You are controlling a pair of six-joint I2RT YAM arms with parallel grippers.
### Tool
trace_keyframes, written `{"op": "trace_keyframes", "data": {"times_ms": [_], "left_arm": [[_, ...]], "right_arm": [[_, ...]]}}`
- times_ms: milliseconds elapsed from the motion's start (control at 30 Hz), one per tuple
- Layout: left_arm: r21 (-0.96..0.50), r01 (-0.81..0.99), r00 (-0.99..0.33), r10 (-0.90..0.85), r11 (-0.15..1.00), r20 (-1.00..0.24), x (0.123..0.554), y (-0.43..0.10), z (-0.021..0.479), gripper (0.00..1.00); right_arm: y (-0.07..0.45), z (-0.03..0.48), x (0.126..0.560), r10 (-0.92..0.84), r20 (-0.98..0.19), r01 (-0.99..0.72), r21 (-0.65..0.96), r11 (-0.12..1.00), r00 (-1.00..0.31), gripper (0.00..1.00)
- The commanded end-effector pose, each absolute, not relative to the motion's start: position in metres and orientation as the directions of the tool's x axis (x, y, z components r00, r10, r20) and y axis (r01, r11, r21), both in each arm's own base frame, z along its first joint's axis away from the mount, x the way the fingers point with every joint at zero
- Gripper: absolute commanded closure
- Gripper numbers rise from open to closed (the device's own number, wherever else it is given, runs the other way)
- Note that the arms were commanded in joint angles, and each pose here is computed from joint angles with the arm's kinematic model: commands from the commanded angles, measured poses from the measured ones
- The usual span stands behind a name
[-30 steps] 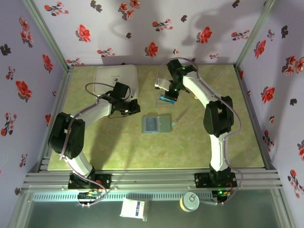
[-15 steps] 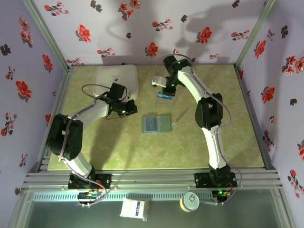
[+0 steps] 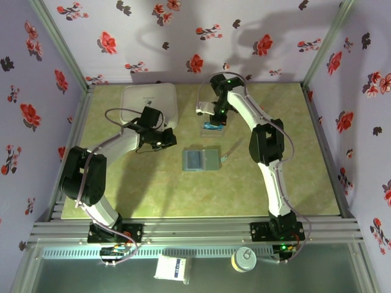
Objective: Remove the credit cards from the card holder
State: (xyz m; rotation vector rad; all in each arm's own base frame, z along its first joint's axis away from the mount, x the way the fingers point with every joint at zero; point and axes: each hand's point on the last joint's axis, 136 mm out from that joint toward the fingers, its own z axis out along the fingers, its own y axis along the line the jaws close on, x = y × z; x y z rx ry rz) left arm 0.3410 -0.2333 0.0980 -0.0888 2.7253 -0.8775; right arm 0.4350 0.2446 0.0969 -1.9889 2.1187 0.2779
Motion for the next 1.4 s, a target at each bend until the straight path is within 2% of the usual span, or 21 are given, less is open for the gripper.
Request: {"op": "trace_keyframes", "data": {"times_ms": [0,633,900,1167,1367], "left_arm": [[-0.585,0.022,-0.963,-0.14,0.811,-0.231,0.338,-0.23,0.094,0.97],[-0.586,0.008,-0.964,-0.15,0.81,-0.221,0.337,-0.228,0.09,0.97],[-0.589,0.01,-0.964,-0.149,0.808,-0.221,0.337,-0.229,0.09,0.97],[-0.593,0.036,-0.962,-0.133,0.804,-0.238,0.342,-0.233,0.097,0.97],[-0.581,-0.007,-0.97,-0.147,0.814,-0.194,0.349,-0.234,0.094,0.98]], "right_arm": [[0.244,0.096,0.421,-0.953,-0.3,-0.998,0.062,0.03,-0.047,1.0],[0.246,0.063,0.395,-0.955,-0.283,-0.968,0.252,0.017,-0.091,1.0],[0.249,0.075,0.399,-0.949,-0.294,-0.969,0.241,0.046,-0.118,0.8],[0.251,0.112,0.416,-0.923,-0.352,-0.985,0.134,0.113,-0.154,0.74],[0.251,0.128,0.423,-0.9,-0.371,-0.974,0.1,0.206,-0.228,0.73]]}}
